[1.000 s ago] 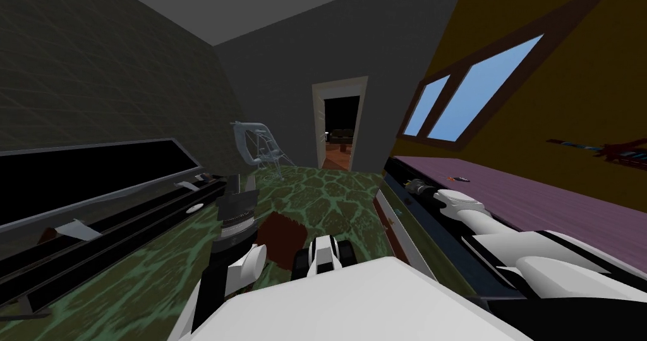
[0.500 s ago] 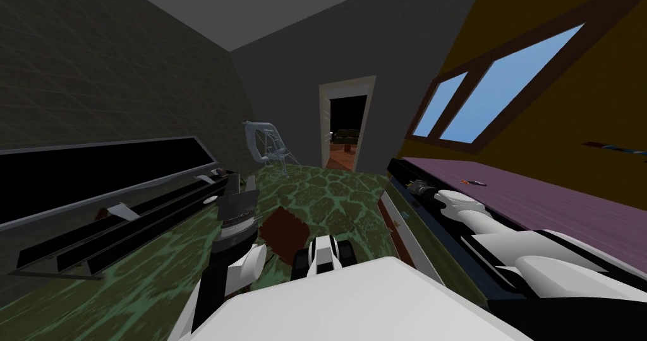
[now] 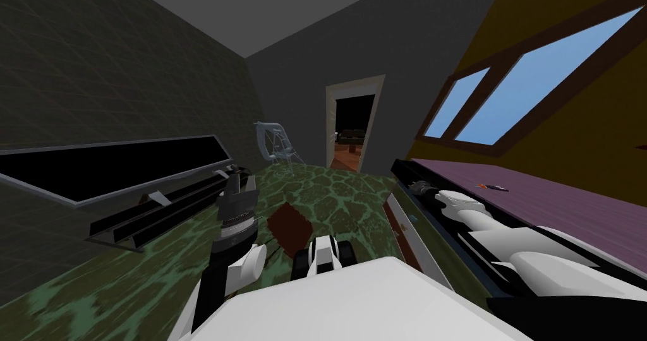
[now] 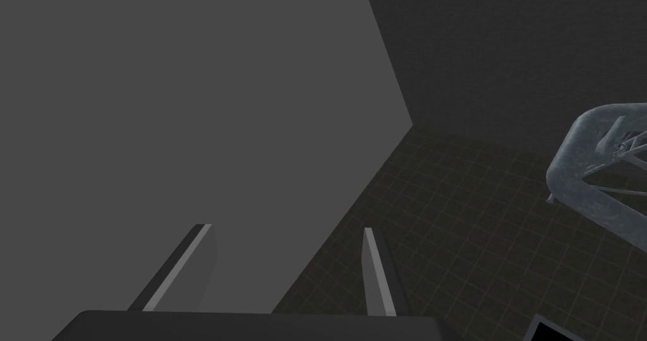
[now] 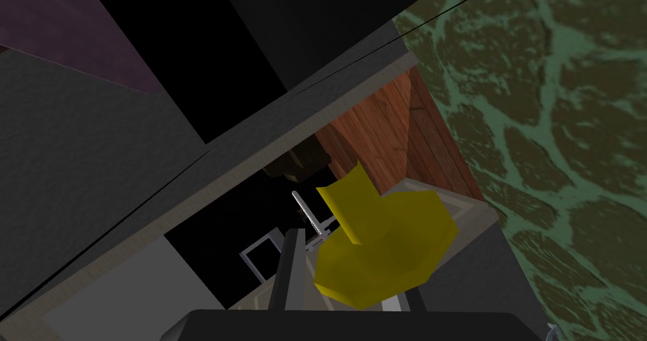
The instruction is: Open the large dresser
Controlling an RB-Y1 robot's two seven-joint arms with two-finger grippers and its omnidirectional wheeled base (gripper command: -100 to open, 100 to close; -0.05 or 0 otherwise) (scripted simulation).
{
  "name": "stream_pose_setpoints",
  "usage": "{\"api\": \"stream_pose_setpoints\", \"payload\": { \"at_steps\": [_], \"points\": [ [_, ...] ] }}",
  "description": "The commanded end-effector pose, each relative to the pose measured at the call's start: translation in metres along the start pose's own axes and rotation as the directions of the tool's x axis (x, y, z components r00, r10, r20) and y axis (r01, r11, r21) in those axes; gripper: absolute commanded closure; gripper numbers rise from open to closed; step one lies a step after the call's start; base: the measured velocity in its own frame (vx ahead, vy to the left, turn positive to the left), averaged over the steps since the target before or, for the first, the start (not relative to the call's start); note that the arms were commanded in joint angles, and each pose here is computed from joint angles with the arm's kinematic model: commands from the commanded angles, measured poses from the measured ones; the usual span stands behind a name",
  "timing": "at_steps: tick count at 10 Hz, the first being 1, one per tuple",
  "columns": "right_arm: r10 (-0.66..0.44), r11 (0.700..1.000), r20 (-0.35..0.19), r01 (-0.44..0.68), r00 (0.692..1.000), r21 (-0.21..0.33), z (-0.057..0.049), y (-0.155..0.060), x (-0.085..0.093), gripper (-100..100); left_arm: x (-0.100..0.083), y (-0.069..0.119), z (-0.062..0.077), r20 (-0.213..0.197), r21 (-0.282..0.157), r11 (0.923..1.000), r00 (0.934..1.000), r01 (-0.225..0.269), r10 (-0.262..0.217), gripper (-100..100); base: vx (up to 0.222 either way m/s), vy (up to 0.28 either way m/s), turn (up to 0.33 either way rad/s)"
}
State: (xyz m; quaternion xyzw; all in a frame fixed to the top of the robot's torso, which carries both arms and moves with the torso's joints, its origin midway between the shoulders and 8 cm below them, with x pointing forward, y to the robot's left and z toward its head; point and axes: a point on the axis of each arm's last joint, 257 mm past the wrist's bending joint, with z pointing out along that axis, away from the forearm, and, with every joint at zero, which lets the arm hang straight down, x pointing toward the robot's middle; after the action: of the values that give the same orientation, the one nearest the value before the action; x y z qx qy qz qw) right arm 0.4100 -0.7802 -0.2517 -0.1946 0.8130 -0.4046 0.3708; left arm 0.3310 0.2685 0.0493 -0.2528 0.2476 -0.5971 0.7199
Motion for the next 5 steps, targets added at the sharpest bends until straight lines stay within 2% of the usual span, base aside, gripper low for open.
{"api": "stream_pose_setpoints", "payload": {
  "at_steps": [1,3,5],
  "points": [
    [0.017,1.000,-0.054,-0.017,0.998,0.009,-0.003,0.003,0.022,100,0.000,0.000,0.000,0.000,0.000,1.0000,1.0000,0.000,0.000,0,-0.043,0.089,0.188],
    [0.028,0.999,-0.082,-0.027,0.996,0.020,-0.004,0.001,0.032,100,0.000,0.000,0.000,0.000,0.000,1.0000,1.0000,0.000,0.000,0,-0.028,0.095,0.176],
    [0.036,0.999,-0.071,-0.034,0.997,0.031,-0.003,-0.006,0.025,100,0.000,0.000,0.000,0.000,0.000,1.0000,1.0000,0.000,0.000,0,-0.008,0.053,0.052]
  ]
}}
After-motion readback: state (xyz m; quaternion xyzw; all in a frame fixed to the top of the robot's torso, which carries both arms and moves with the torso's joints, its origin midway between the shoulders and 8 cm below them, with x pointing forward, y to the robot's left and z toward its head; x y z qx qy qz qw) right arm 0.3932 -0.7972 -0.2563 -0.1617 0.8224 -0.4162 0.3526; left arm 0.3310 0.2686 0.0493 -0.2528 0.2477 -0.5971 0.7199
